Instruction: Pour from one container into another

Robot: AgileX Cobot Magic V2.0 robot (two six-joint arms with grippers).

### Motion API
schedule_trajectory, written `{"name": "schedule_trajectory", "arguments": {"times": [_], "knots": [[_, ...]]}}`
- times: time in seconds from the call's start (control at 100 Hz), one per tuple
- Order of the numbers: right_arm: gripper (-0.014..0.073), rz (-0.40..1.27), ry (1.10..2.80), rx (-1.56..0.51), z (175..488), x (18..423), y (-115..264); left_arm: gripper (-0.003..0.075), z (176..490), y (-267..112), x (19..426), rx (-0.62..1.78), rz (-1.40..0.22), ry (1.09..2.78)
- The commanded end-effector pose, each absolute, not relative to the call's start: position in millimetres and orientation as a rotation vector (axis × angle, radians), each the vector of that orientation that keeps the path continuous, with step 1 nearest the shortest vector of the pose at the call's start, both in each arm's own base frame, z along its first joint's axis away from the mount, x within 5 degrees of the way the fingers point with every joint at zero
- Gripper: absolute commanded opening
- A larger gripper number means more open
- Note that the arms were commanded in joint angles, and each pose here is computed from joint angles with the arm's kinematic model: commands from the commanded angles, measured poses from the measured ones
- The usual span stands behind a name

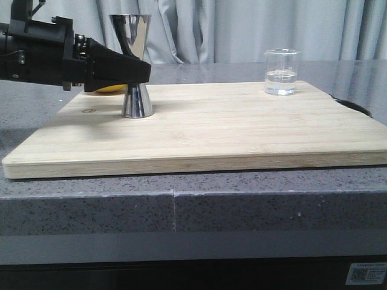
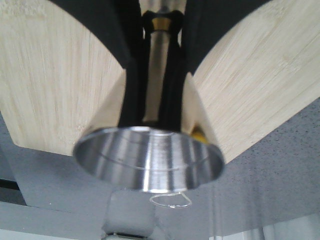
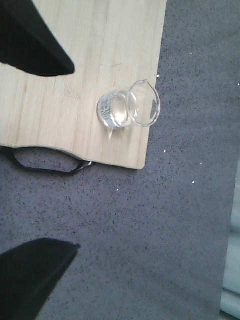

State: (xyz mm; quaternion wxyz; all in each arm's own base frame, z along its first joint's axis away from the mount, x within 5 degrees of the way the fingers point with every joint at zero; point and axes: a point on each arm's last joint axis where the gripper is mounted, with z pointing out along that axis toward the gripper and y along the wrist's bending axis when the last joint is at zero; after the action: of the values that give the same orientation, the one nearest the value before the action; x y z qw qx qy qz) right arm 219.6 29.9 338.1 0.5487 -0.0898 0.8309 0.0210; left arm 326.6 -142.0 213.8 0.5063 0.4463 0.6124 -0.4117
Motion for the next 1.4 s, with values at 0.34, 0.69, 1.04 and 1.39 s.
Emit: {"name": "schedule_trajectory", "arguments": {"times": [0.34, 0.69, 1.04, 1.39], "knots": [[0.0595, 0.038, 1.791, -0.2, 355.3, 222.8, 30.1, -0.0013, 247.8, -146.1, 321.4, 1.034, -1.065, 1.317], [0.0595, 0.023, 1.709, -0.177, 294.0, 212.8, 27.1, -0.0019, 262.8, -145.0, 315.7, 1.029, -1.065, 1.296], [0.0595, 0.043, 1.606, -0.139, 270.0, 211.1, 27.5, -0.0019, 276.8, -145.2, 309.4, 1.017, -1.084, 1.285], [0.0595, 0.248, 1.511, -0.261, 242.9, 239.1, 59.8, -0.0019, 283.3, -153.6, 301.9, 1.04, -1.103, 1.26]]}}
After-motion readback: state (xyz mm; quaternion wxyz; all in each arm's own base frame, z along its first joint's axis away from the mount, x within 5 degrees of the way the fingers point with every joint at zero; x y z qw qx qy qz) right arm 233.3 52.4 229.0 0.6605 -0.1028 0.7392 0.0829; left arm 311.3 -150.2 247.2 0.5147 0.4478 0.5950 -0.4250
